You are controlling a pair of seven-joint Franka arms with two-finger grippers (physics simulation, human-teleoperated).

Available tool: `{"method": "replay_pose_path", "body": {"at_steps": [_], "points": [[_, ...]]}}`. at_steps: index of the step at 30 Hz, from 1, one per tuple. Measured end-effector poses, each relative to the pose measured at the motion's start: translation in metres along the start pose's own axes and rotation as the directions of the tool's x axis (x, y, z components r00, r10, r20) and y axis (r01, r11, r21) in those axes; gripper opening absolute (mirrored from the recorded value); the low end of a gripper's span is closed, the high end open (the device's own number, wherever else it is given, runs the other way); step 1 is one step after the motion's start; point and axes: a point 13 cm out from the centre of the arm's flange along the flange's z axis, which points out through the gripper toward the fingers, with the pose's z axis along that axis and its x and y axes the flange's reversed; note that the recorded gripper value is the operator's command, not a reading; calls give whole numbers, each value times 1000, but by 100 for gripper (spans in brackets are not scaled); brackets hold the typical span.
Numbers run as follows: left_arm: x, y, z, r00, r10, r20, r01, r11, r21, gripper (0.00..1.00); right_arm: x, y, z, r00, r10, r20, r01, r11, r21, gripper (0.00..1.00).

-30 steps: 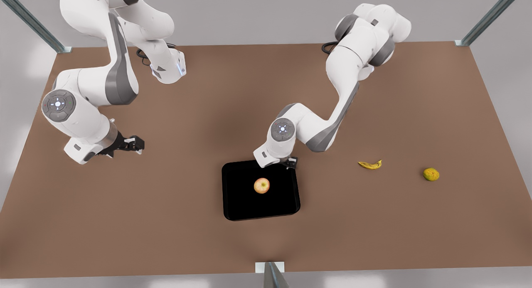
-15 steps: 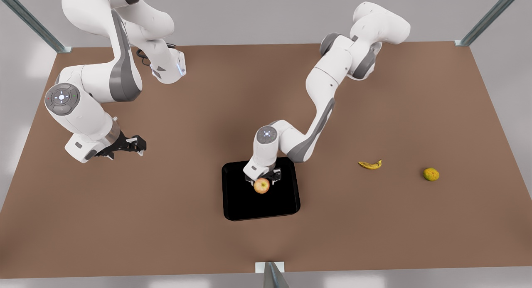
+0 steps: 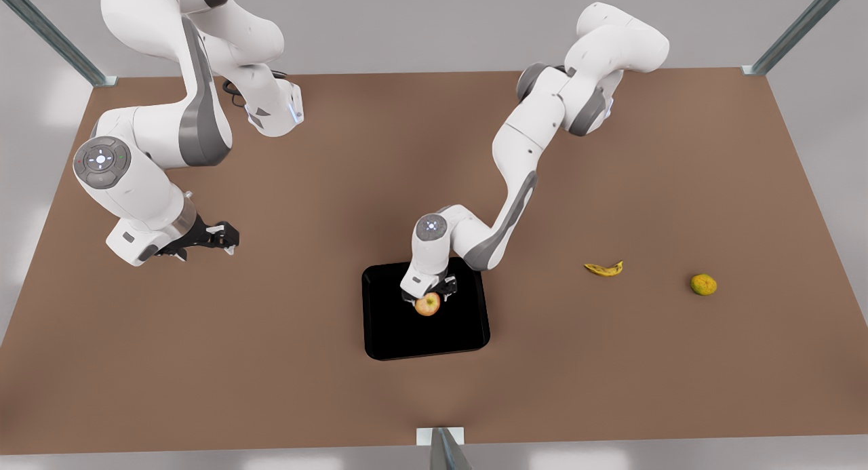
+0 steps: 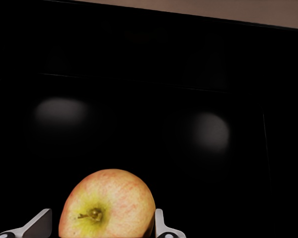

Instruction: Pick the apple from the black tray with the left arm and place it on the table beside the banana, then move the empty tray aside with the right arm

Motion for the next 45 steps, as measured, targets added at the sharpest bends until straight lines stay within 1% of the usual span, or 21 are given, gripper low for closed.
{"method": "replay_pose_path", "body": {"at_steps": [9,10,11,12,17,20,22,23,25,26,28,31,32,37,38,39,40,41,42,43,45], "points": [[0,0,13,999,-49,14,49,999,15,98,0,0,0,1000,1,0,-1,1000,1,100],[0,0,13,998,-54,16,53,998,18,85,0,0,0,1000,2,0,-2,1000,1,100],[0,-1,13,998,-58,18,58,998,21,80,0,0,0,1000,2,0,-2,1000,1,100],[-1,-1,13,998,-63,19,62,998,23,79,0,0,0,1000,2,0,-2,1000,1,100],[-9,-6,-8,996,-84,25,83,996,28,79,0,0,0,1000,2,0,-2,1000,1,100],[-63,11,-77,988,-156,11,156,987,35,79,0,0,0,1000,3,0,-3,1000,1,100],[-131,72,-131,968,-252,-17,252,968,15,79,-1,12,-4,1000,-17,7,17,1000,1,100],[-164,120,-144,952,-302,-41,302,953,-11,79,-4,47,-14,997,-73,25,73,997,5,100],[-217,243,-152,911,-400,-97,394,916,-76,79,-7,124,-37,981,-178,75,178,984,6,100],[-229,303,-142,892,-434,-130,421,900,-112,79,-9,148,-41,976,-201,87,202,979,4,100],[-213,366,-98,876,-432,-214,404,900,-165,80,-11,180,-29,973,-215,79,216,976,-7,100],[-189,387,-51,889,-355,-290,319,933,-164,82,-19,221,4,976,-211,58,213,977,-22,100],[-186,389,-43,896,-324,-304,289,945,-155,100,-21,229,13,978,-203,51,205,978,-26,100],[-185,388,-32,930,-178,-322,155,983,-96,100,-30,243,79,989,-147,-16,147,989,-27,100],[-193,385,-45,940,-151,-307,132,988,-81,100,-32,243,89,991,-133,-24,133,991,-25,100],[-222,382,-98,956,-127,-264,116,992,-56,100,-35,243,101,992,-121,-32,120,993,-24,100],[-251,390,-174,969,-116,-220,111,993,-35,100,-37,243,115,993,-108,-41,107,994,-22,100],[-261,413,-249,972,-116,-202,113,993,-30,100,-39,244,128,994,-95,-49,94,995,-21,100],[-239,444,-314,970,-119,-214,111,993,-45,100,-40,245,139,995,-84,-55,83,996,-20,100],[-191,470,-357,965,-108,-238,95,993,-66,100,-42,246,151,996,-70,-60,69,997,-20,100],[-147,494,-373,957,-81,-277,58,994,-89,100,-46,250,168,997,-41,-58,40,999,-25,100]]}}
